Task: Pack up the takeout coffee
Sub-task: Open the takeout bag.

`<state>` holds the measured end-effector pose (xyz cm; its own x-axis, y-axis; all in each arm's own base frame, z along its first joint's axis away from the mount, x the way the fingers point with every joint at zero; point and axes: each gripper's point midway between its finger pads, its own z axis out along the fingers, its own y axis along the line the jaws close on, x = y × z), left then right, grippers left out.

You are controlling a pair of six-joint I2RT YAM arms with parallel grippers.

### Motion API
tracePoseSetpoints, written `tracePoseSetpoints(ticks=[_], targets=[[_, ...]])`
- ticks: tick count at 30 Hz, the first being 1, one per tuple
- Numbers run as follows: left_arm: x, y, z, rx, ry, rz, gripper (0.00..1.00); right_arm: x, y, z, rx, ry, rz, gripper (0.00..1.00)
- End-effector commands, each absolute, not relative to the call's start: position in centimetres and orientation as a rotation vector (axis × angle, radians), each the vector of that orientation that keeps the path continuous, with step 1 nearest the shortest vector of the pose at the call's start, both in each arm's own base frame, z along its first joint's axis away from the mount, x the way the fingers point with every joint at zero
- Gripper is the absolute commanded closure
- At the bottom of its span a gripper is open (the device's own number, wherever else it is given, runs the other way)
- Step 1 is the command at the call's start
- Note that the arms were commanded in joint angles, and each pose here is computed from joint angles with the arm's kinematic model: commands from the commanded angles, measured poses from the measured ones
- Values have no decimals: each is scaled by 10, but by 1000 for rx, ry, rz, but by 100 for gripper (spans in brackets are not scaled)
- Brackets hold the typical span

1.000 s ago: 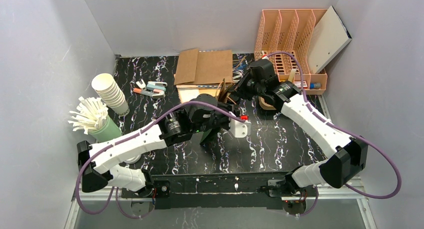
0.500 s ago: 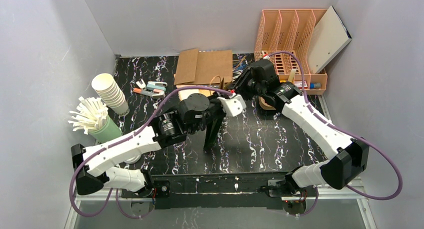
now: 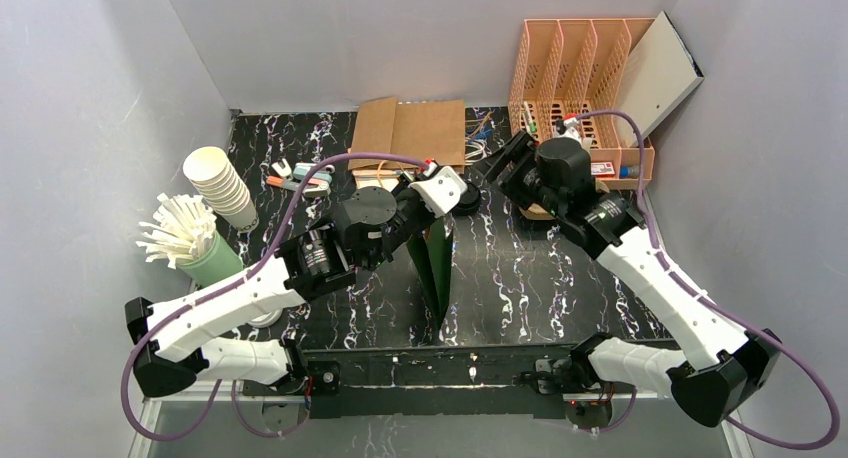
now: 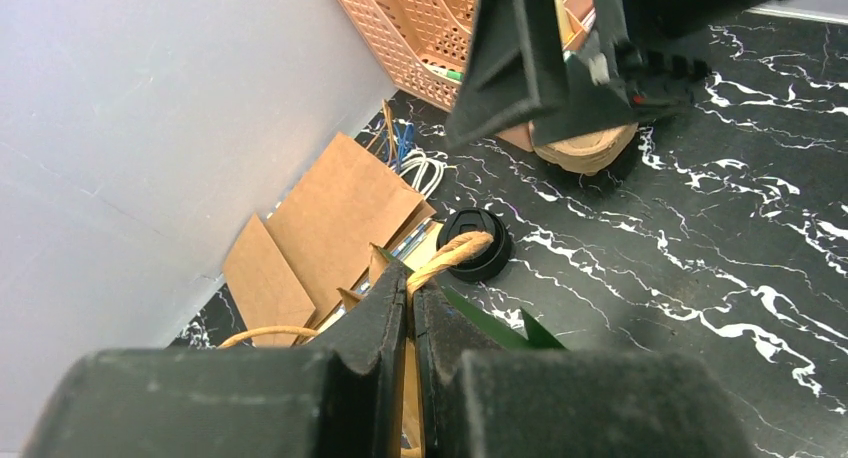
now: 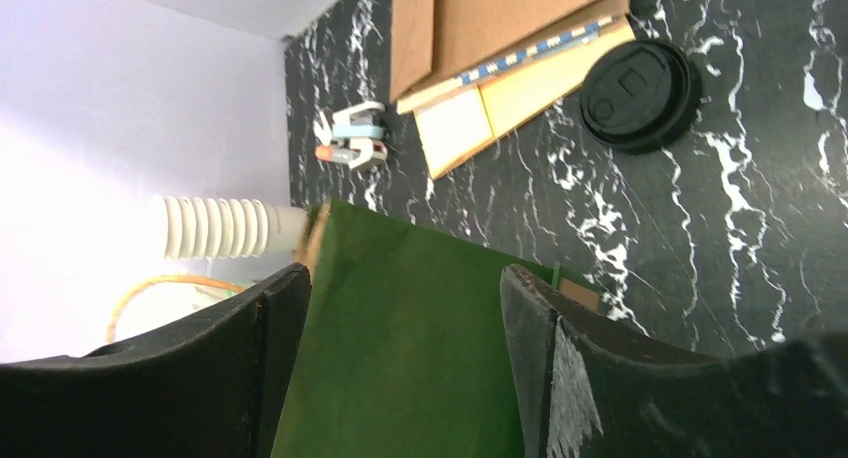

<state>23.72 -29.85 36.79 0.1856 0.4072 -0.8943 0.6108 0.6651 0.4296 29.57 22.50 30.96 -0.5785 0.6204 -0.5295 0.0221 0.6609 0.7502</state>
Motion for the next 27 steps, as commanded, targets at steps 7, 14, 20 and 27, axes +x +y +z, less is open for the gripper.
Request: tracePoseSetpoints(ticks=[7,14,20,27], targets=[[231,-292,376,819,1434,-263,100,250,248,222,234,2293,1003,21],[228,-288,365,830,1443,-265,100,221,269,168,80,2474,1132,21],[227,-280,359,807,1462,-257,100,216,280,141,92,2544,1122,21],[223,-277,354,822,1458,-271,100,220,277,117,73,2602,995,29]])
